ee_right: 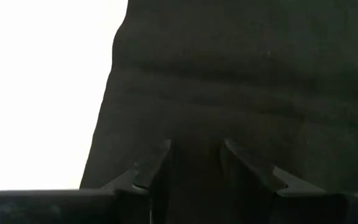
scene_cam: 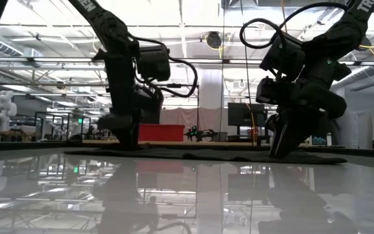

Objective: Roll towel
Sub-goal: Roll the black towel

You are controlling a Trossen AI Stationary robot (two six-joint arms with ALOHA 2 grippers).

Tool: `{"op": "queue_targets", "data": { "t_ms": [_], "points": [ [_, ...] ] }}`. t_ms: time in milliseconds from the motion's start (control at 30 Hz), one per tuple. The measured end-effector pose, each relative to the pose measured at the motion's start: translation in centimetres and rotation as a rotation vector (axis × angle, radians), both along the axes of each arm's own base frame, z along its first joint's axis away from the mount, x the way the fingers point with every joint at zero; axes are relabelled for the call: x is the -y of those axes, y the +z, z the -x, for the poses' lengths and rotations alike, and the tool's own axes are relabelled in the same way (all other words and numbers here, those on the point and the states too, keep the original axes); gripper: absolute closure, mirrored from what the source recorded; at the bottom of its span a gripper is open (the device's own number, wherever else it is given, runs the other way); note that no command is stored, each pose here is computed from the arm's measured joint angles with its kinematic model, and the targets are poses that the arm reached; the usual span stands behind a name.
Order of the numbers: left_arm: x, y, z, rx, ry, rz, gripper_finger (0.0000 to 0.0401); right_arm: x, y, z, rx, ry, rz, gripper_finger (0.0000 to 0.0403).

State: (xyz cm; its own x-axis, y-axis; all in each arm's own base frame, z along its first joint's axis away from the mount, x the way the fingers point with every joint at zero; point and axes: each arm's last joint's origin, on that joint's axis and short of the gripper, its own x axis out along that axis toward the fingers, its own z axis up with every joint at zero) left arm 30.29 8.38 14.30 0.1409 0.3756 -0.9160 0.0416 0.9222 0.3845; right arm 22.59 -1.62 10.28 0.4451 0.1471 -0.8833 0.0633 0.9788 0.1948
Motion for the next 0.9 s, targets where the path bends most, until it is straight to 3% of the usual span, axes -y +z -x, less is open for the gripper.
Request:
{"op": "queue_targets", "data": {
  "t_ms": [100, 233, 467, 700, 900],
  "points": [
    [-0.6, 0.0, 0.0, 0.003, 0.023, -0.053, 0.0216, 0.0, 0.0, 0.0, -0.002, -0.002, -0.001, 0.0271],
    [-1.6, 0.1, 0.2, 0.006, 0.065, -0.093, 0.0258, 0.0, 0.0, 0.0, -0.006, -0.009, -0.004, 0.0271],
    [-3.8, 0.0, 1.0, 0.029, 0.117, 0.005, 0.0341, 0.0, 0.0, 0.0, -0.008, -0.013, -0.006, 0.0271],
    [-5.9, 0.1, 1.7, 0.045, 0.198, -0.022, 0.039, 0.0, -0.1, 0.1, -0.011, -0.019, -0.009, 0.0271],
    [-8.4, 0.3, 3.2, 0.004, 0.364, -0.195, 0.038, 0.0, -0.1, 0.1, -0.013, -0.022, -0.011, 0.0271]
  ]
}}
